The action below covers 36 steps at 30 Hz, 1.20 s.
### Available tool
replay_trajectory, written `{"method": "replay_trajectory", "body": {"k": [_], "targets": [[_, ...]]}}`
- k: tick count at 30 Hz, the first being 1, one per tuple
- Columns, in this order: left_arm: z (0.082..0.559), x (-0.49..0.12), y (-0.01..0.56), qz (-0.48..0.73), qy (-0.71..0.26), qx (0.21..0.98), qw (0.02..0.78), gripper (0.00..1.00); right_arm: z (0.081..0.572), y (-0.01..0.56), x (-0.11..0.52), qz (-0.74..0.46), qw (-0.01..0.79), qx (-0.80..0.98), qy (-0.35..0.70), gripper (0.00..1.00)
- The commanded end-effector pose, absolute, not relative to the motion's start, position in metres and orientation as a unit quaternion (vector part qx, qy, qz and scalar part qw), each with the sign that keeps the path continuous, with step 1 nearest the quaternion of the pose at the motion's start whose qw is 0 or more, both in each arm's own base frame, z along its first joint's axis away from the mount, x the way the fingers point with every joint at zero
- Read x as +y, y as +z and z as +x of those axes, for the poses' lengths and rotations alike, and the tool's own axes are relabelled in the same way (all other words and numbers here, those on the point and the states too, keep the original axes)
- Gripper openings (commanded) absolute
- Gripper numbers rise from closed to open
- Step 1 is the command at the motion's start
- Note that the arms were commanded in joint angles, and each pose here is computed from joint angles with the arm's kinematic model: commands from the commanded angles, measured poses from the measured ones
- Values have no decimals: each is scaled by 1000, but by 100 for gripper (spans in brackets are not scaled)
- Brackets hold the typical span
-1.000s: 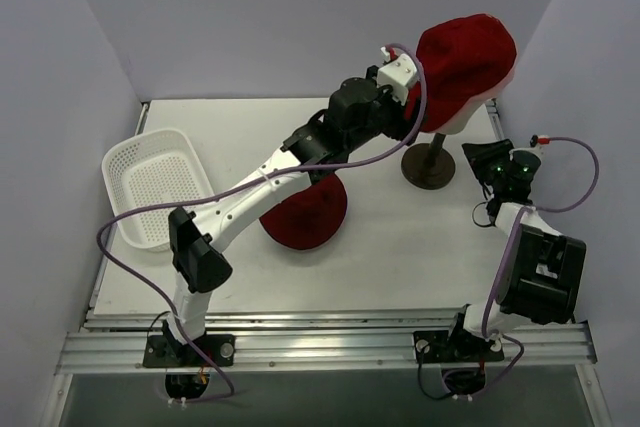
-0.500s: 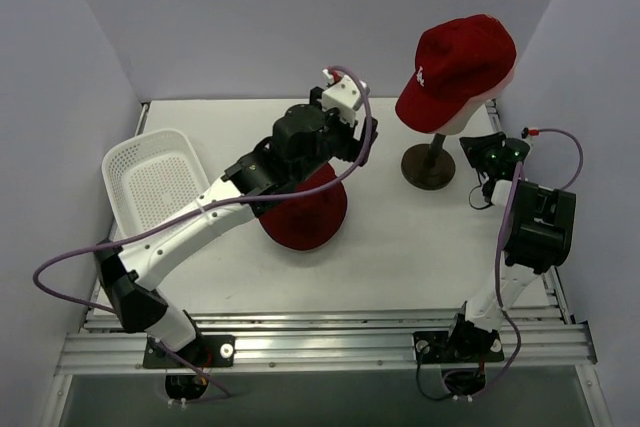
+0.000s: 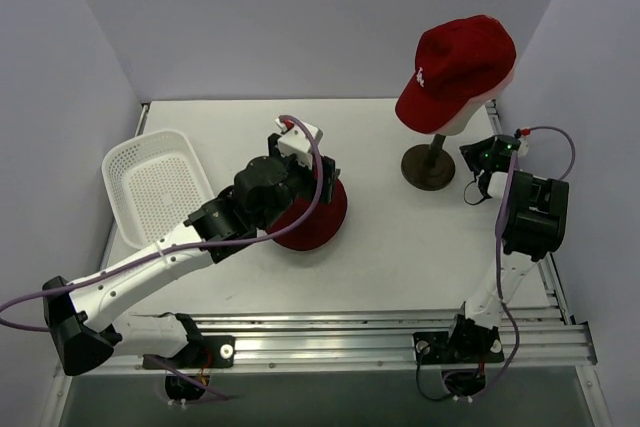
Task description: Stack the hats
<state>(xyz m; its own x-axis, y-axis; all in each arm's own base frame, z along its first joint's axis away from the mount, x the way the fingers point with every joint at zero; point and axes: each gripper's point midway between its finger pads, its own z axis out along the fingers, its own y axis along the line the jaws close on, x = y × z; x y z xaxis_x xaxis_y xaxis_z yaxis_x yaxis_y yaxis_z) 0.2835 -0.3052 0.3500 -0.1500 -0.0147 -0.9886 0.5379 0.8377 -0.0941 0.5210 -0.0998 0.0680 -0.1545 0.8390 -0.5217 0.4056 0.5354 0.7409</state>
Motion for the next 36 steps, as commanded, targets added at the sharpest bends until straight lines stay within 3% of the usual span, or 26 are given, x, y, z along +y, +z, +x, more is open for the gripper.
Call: {"method": "replay_trajectory", "body": {"k": [1,13,36], "targets": [[273,-300,337,163,-232,727,625,85,521,41,-98,426,466,750,196,12],[264,-272,323,136,-231,710,651,86,506,11,-81,426,432,774,181,6],[268,-268,317,130,-214,713,655,86,491,40,5,392,452,760,255,6]]}}
